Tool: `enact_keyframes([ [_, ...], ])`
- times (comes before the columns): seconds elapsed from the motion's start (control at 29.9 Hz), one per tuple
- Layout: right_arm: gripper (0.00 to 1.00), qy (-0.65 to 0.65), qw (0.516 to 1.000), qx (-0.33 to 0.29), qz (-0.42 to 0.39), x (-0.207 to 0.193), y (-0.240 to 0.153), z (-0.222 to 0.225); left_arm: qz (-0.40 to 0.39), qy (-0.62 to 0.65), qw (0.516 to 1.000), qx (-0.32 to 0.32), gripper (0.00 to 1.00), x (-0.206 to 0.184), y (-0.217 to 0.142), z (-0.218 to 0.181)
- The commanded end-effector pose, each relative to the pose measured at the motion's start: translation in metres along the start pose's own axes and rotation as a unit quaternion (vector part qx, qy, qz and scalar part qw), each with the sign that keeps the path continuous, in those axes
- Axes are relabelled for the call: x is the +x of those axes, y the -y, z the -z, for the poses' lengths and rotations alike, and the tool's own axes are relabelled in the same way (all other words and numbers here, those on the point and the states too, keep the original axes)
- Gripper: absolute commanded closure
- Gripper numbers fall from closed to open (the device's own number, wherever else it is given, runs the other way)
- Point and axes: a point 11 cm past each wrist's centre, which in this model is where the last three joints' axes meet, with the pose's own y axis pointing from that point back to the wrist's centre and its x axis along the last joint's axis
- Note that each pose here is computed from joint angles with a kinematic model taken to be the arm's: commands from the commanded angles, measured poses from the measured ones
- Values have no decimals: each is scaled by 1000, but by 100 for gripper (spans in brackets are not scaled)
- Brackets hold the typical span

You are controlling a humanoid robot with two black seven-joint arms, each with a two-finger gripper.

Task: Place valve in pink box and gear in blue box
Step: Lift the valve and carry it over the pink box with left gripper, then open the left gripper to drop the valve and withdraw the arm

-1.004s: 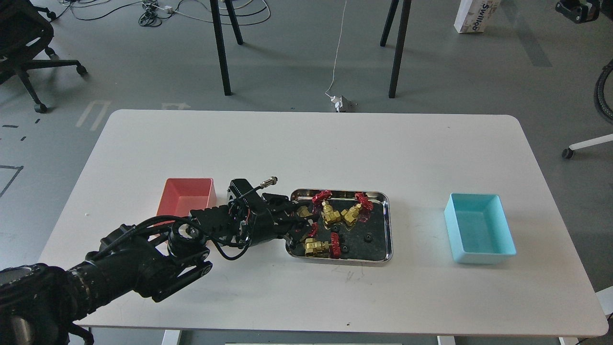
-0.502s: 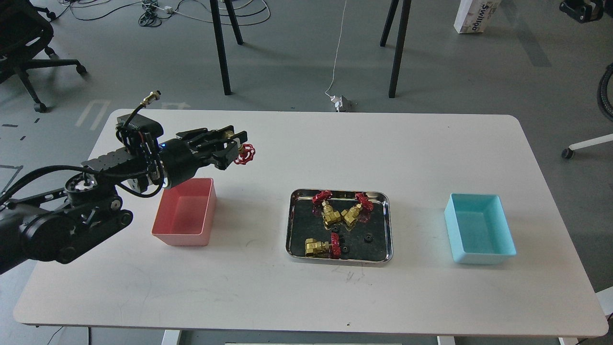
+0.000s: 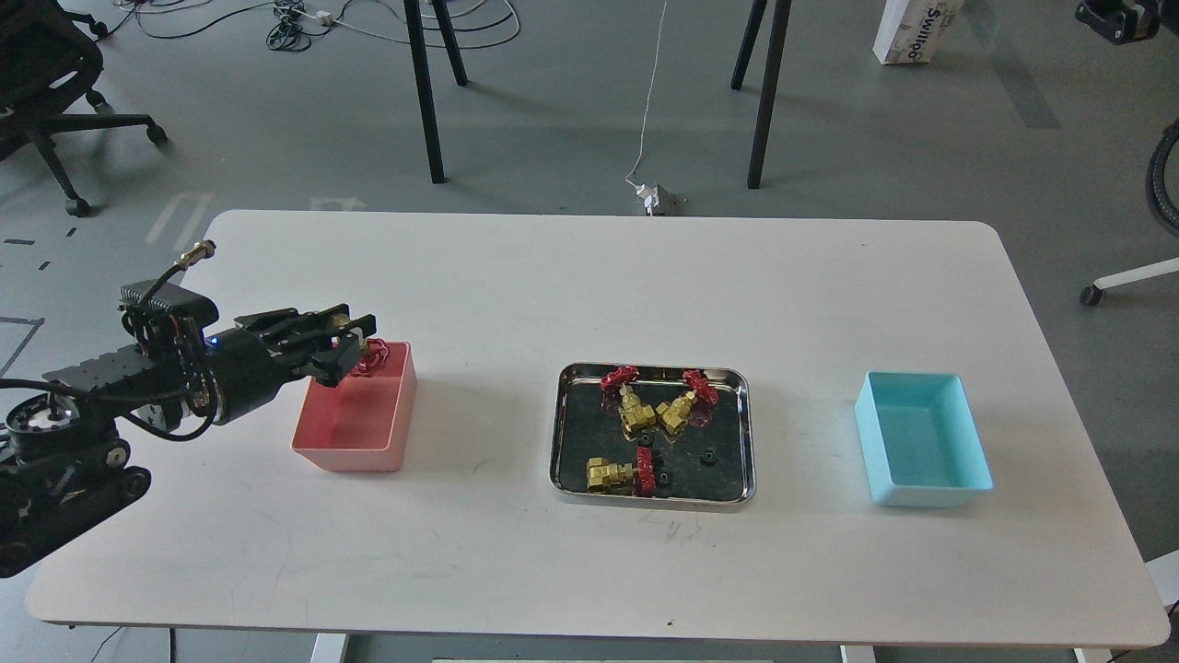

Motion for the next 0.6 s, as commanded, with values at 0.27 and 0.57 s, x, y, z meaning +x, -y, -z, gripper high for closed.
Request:
enact_keyframes([
  [0.27, 1, -4, 1000, 0, 1, -1, 1, 0, 34, 13, 999, 19, 55, -35, -7, 12],
  [0.57, 1, -21, 1000, -5, 13, -6, 1, -4, -14, -24, 999, 21, 12, -10, 6, 8],
])
